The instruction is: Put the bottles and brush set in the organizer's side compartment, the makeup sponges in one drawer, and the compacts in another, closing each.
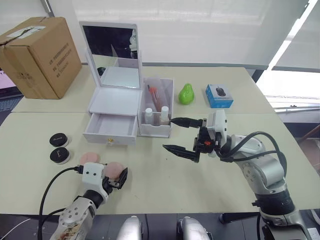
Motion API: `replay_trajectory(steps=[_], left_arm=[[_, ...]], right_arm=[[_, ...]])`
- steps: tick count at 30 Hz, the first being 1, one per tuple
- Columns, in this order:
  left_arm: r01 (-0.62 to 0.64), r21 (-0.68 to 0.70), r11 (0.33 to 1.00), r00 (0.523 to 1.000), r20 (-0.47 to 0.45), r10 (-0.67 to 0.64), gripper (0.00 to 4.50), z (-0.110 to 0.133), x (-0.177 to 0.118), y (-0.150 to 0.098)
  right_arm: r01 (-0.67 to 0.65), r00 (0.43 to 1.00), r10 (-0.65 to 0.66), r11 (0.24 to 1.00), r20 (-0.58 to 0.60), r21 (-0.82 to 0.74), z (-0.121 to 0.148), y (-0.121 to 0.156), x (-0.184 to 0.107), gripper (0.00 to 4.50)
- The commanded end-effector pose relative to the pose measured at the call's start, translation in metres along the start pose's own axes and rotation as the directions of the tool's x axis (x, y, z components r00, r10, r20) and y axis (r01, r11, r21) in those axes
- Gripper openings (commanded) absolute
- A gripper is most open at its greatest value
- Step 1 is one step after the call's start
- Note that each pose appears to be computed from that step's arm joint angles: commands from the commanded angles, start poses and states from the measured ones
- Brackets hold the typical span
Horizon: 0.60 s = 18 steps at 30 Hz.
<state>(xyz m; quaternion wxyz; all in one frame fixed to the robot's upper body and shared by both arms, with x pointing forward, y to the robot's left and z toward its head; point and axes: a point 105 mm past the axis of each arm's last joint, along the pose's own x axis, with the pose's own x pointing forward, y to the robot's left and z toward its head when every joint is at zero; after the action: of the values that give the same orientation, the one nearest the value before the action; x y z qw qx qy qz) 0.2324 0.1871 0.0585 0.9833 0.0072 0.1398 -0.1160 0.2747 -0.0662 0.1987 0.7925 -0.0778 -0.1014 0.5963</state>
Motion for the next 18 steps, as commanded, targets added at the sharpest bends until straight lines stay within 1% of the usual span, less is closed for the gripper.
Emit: replay_trajectory(steps=[1, 2, 5, 8, 11, 13, 15, 18], left_arm=[[0.010, 0.039, 0.999, 1.000, -0.024, -0.009, 4.48, 0.000, -0.001, -0.001], [0.010, 0.046, 0.999, 1.000, -0.024, -0.009, 4.48, 0.000, -0.001, -0.001], [0.022, 0.044, 0.999, 1.000, -0.016, -0.021, 3.88, 0.003, -0.003, -0.003], [0.014, 0.042, 0.999, 1.000, 0.004, -0.014, 2.97, 0.009, -0.005, -0.002], [0.015, 0.034, 0.999, 0.998, 0.052, -0.017, 2.96, 0.021, -0.008, -0.001], [0.009, 0.023, 1.000, 0.993, 0.119, -0.012, 2.96, 0.035, -0.013, 0.002], [0.002, 0.020, 1.000, 0.984, 0.179, -0.006, 2.96, 0.047, -0.023, 0.011], [-0.006, 0.051, 0.999, 0.972, 0.236, -0.007, 2.96, 0.063, -0.044, 0.032]], right_arm=[[0.012, 0.999, -0.011, 0.999, 0.031, -0.041, 0.015, -0.001, -0.003, 4.50], [0.013, 0.999, -0.012, 0.999, 0.031, -0.041, 0.015, -0.001, -0.003, 4.50], [0.020, 0.999, -0.019, 0.999, 0.031, -0.042, 0.015, -0.002, -0.002, 4.50], [0.027, 0.999, -0.026, 0.999, 0.029, -0.042, 0.014, -0.003, -0.002, 4.50], [0.032, 0.999, -0.030, 0.999, 0.027, -0.041, 0.012, -0.004, -0.001, 4.50], [0.035, 0.999, -0.034, 0.999, 0.024, -0.039, 0.011, -0.004, -0.001, 4.50], [0.034, 0.999, -0.034, 0.999, 0.020, -0.038, 0.010, -0.005, -0.001, 4.50], [0.028, 0.999, -0.028, 0.999, 0.018, -0.035, 0.010, -0.004, -0.002, 4.50]])
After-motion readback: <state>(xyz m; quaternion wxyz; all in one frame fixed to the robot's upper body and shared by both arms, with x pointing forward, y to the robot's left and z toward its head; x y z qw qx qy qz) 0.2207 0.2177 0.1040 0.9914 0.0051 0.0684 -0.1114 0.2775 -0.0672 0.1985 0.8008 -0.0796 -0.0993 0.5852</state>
